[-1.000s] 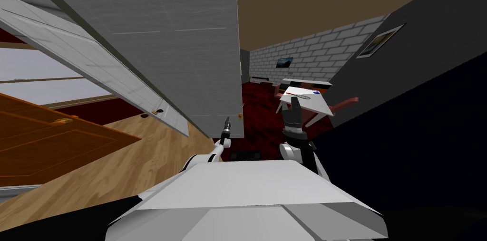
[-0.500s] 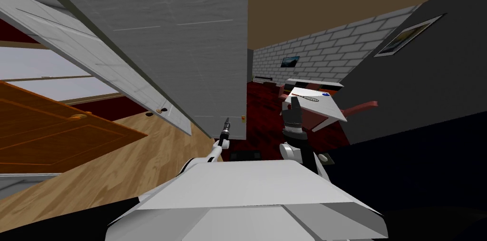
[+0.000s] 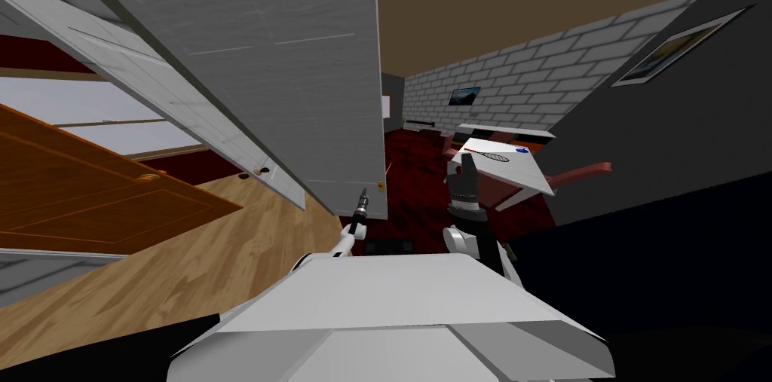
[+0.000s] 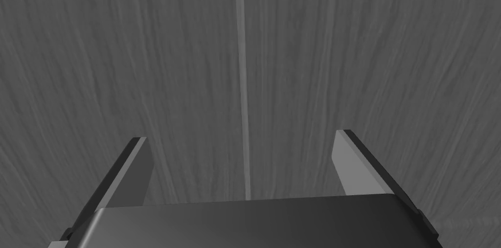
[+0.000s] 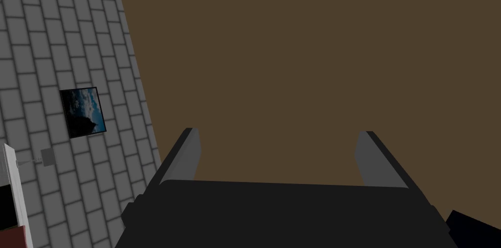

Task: Push the door open

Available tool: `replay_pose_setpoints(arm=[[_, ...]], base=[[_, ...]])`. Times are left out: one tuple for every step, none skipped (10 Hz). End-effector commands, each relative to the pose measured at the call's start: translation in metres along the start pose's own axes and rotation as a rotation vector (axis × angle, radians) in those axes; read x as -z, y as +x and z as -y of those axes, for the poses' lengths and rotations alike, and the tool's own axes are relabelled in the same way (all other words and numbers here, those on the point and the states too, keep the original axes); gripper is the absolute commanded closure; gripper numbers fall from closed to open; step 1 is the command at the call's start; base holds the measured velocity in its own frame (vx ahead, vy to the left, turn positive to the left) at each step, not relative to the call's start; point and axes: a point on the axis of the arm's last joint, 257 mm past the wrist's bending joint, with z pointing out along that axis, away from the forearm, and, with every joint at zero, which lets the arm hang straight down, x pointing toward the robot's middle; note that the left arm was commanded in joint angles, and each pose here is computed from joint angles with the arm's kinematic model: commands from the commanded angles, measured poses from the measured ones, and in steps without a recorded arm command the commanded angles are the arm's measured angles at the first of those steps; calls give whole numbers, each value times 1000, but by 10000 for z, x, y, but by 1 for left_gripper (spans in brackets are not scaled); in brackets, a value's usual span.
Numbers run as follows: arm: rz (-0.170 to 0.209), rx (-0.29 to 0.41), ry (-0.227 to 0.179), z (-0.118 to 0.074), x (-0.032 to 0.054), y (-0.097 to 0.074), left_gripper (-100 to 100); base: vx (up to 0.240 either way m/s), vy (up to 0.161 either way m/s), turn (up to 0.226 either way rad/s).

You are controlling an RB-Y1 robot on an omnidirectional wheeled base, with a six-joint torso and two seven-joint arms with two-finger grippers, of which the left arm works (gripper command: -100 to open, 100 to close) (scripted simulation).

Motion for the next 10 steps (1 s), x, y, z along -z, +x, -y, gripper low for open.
replay_pose_setpoints(arm=[[-8,10,-2,-5,5,78,-100],[-11,15,-3,-9,9,113,-100],[-14,20,-4,-12,13,144,-100],[-15,23,-5,-14,15,164,-100],[-16,24,-5,-15,16,174,-100],[-16,25,-5,-15,17,177,-100],[-16,24,-6,-14,14,172,-100],[-10,7,-6,-18,14,65,-100],[-8,0,-6,-19,13,17,-100],[-2,-15,-6,-19,12,-80,-100]], base=[[-142,-162,2],[-115,-175,2],[-125,-166,-4],[-75,-90,24],[-58,-92,35],[-99,-96,-18],[-53,-41,-7],[107,101,9],[143,165,-10],[173,136,-18]])
